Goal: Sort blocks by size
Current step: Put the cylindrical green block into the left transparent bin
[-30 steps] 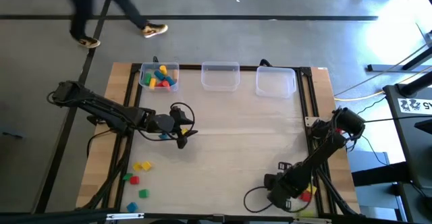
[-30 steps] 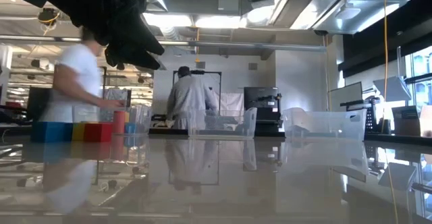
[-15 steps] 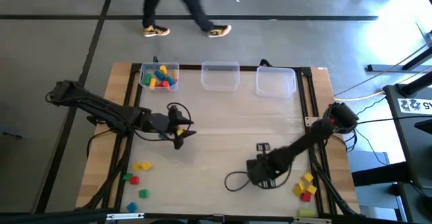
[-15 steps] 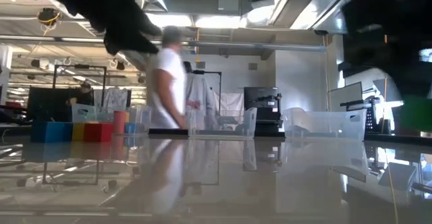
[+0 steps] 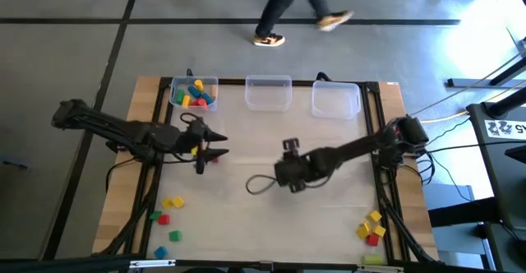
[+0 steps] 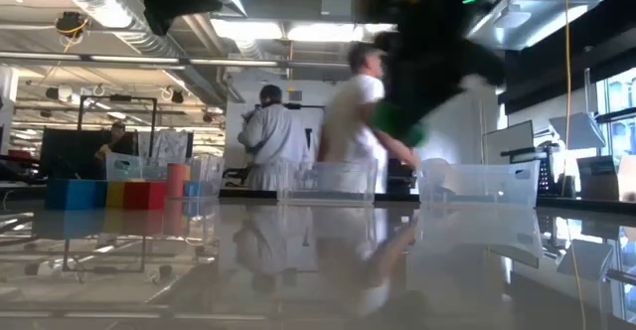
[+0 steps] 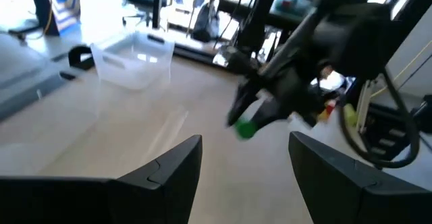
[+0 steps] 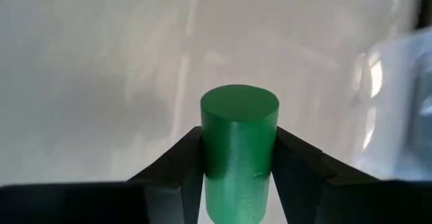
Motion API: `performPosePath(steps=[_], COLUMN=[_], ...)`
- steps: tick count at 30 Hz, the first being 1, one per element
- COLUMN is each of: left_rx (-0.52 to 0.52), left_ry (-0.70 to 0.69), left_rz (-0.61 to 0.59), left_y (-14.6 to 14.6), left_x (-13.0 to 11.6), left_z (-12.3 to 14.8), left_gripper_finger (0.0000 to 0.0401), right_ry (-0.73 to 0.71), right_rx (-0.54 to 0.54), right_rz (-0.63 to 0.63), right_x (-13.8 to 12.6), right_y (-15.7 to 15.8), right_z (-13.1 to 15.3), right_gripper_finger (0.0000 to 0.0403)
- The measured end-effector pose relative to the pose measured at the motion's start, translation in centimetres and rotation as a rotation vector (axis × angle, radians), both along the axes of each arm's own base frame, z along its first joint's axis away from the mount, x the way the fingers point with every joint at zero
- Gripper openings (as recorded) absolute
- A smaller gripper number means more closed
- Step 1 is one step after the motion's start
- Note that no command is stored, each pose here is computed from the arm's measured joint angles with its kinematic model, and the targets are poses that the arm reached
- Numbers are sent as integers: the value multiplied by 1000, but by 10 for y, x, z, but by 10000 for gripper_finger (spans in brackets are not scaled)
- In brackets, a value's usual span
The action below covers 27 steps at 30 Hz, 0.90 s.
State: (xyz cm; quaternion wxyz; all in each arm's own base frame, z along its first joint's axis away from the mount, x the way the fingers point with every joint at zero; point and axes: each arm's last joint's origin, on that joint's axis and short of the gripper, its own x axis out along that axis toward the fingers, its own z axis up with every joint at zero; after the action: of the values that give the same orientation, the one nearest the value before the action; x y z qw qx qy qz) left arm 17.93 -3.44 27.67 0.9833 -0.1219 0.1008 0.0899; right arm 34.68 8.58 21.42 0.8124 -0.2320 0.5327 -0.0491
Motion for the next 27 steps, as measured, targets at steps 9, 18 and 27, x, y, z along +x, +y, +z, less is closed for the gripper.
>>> performPosePath(steps=[9,18,27], left_rx=[52,135,155], left_ry=[-121,-257,-274], left_rz=[28,44,49], left_y=[6,9,9], left_x=[-17,-28,-28], left_z=[19,37,39], left_gripper_finger=[219,219,219], right_ry=[-297,-536,-811], right_rx=[-88,-110,-106], right_rz=[88,86,61], right_x=[46,77,101], right_y=[-55,-103,-147], right_z=[13,11,-4], right_gripper_finger=[146,147,147])
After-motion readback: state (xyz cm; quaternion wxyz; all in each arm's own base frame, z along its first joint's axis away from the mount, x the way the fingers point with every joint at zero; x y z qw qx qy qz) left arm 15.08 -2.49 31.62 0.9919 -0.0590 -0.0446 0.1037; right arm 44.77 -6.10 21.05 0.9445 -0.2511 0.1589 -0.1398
